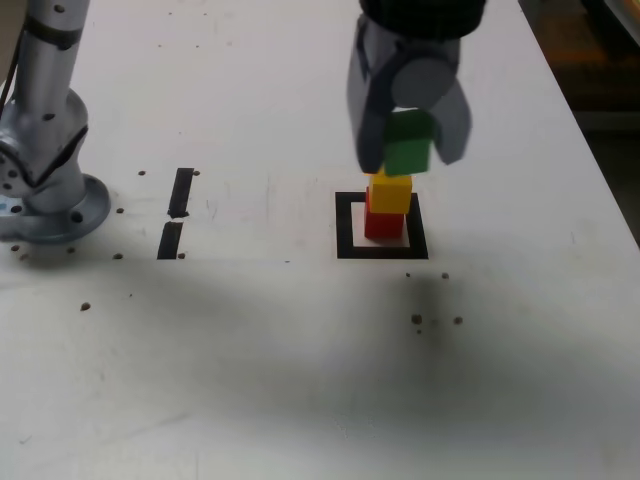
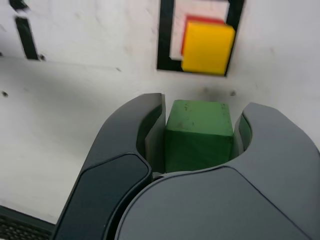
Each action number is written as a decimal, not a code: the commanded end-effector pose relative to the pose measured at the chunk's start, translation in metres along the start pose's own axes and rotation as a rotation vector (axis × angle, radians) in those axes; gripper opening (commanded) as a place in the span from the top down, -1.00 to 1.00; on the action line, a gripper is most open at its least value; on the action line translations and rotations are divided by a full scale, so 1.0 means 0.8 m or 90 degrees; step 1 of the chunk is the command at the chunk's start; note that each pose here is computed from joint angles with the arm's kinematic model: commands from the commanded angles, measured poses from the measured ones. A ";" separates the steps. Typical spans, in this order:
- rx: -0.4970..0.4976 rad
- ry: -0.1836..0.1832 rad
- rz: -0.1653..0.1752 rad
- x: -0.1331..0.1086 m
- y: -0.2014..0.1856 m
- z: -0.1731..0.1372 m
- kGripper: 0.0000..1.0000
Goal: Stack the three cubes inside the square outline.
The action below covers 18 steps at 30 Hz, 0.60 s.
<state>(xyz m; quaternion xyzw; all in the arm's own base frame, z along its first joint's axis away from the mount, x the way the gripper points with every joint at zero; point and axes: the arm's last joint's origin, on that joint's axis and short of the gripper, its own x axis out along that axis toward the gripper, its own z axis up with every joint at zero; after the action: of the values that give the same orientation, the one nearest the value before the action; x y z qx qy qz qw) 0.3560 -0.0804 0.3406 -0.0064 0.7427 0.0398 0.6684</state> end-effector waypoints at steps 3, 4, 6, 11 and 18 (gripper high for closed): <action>0.007 0.026 0.009 0.011 0.017 0.002 0.78; 0.010 0.029 0.011 0.014 0.020 0.003 0.78; 0.016 0.038 0.013 0.020 0.027 0.006 0.78; 0.026 0.042 0.017 0.027 0.034 0.008 0.78; 0.033 0.040 0.020 0.034 0.034 0.013 0.77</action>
<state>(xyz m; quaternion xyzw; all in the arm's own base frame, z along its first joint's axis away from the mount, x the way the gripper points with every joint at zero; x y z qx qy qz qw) 0.3604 -0.0519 0.3167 0.0199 0.7611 0.0312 0.6475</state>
